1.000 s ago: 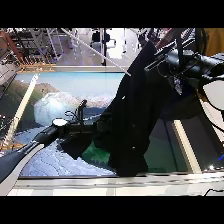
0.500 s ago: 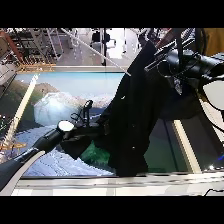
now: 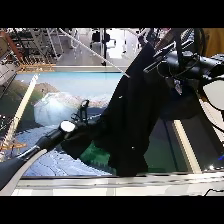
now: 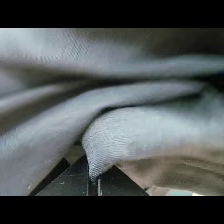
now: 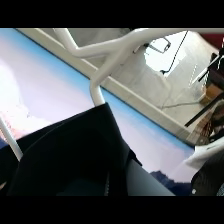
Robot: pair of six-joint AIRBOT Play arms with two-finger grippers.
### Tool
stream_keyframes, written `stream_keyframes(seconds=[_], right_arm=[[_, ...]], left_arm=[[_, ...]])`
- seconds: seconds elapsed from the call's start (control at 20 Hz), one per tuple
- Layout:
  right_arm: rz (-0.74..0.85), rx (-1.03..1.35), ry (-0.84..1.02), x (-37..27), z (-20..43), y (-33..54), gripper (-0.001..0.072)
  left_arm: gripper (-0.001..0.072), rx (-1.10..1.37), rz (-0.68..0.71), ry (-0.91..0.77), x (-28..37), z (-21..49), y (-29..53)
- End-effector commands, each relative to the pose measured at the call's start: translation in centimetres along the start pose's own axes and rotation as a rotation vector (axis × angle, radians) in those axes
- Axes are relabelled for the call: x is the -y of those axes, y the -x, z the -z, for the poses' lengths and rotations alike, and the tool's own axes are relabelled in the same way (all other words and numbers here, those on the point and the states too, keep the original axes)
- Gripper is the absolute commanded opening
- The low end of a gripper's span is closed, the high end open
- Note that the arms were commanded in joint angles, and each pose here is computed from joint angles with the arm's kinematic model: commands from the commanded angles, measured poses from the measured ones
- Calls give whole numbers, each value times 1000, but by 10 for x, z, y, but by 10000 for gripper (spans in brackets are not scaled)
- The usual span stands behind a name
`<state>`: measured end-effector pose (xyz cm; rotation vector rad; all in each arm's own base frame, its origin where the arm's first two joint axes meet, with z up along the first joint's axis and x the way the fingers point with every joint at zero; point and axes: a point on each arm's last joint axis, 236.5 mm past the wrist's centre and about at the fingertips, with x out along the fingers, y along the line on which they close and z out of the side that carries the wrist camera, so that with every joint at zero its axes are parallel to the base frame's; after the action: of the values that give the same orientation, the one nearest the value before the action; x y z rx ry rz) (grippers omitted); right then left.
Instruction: Fold the clothes and pants, and hang the long-sleeved shirts on hangers.
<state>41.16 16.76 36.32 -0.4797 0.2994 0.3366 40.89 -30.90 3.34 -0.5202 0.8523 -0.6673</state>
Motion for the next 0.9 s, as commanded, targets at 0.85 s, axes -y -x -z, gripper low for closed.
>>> stream_keyframes(seconds=[0.85], right_arm=[[-287, -318, 341, -69, 88, -43, 37]], left_arm=[[22, 413, 80, 120, -35, -256, 238]])
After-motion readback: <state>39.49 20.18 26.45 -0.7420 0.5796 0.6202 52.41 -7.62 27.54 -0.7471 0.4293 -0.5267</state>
